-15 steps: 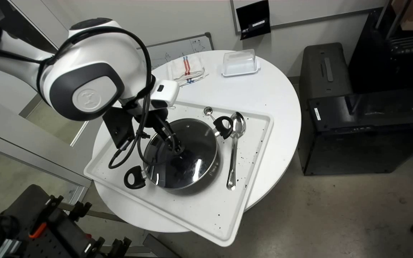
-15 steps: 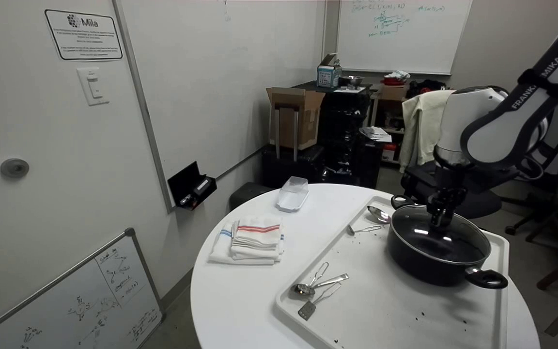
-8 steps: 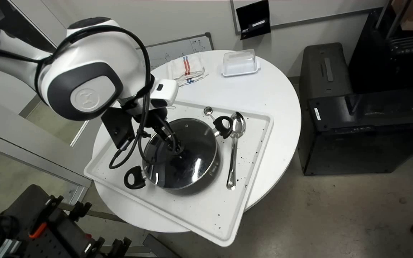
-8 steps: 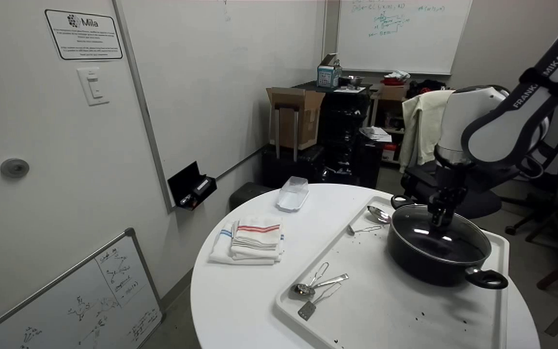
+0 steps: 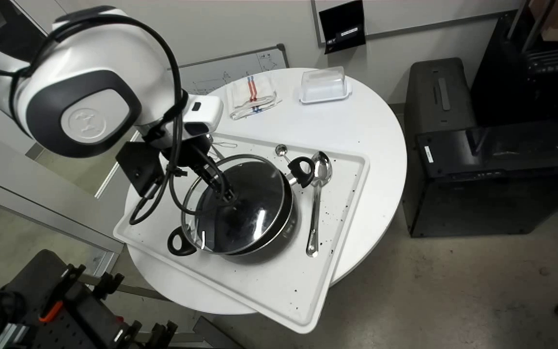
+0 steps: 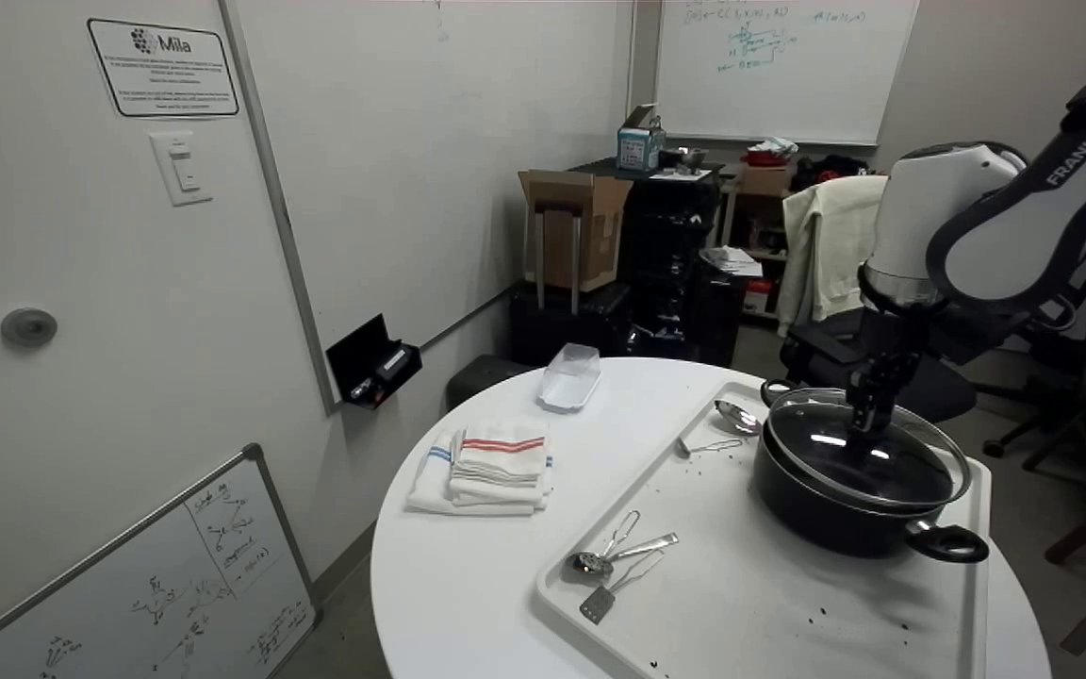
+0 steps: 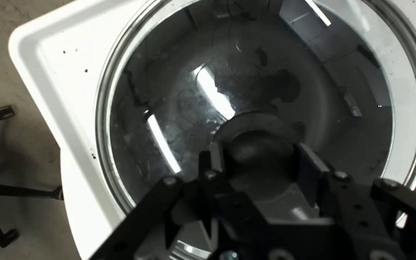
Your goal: Remove the lid from the pot
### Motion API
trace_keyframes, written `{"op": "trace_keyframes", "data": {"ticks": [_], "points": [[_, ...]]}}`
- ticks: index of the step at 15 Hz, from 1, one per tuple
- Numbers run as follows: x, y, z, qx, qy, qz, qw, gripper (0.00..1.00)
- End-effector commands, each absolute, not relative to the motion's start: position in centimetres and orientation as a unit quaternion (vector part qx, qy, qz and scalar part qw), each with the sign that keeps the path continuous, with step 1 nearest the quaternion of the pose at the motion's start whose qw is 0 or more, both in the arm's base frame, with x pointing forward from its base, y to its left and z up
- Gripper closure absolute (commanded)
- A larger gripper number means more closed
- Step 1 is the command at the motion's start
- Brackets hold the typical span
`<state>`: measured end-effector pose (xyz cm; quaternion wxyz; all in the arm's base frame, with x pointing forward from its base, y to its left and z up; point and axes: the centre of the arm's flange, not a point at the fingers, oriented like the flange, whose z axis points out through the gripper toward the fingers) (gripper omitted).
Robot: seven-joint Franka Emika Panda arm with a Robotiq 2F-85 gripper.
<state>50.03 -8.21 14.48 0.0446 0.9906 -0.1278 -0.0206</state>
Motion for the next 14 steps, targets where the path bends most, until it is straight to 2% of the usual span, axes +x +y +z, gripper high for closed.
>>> {"op": "trace_keyframes", "data": {"ticks": [1, 14], "points": [[48.9, -6.2, 16.5, 0.994, -0.094, -0.004, 0.062, 0.75], [48.1, 7.5, 14.5, 0.993, 0.043, 0.021, 0.108, 0.75]]}}
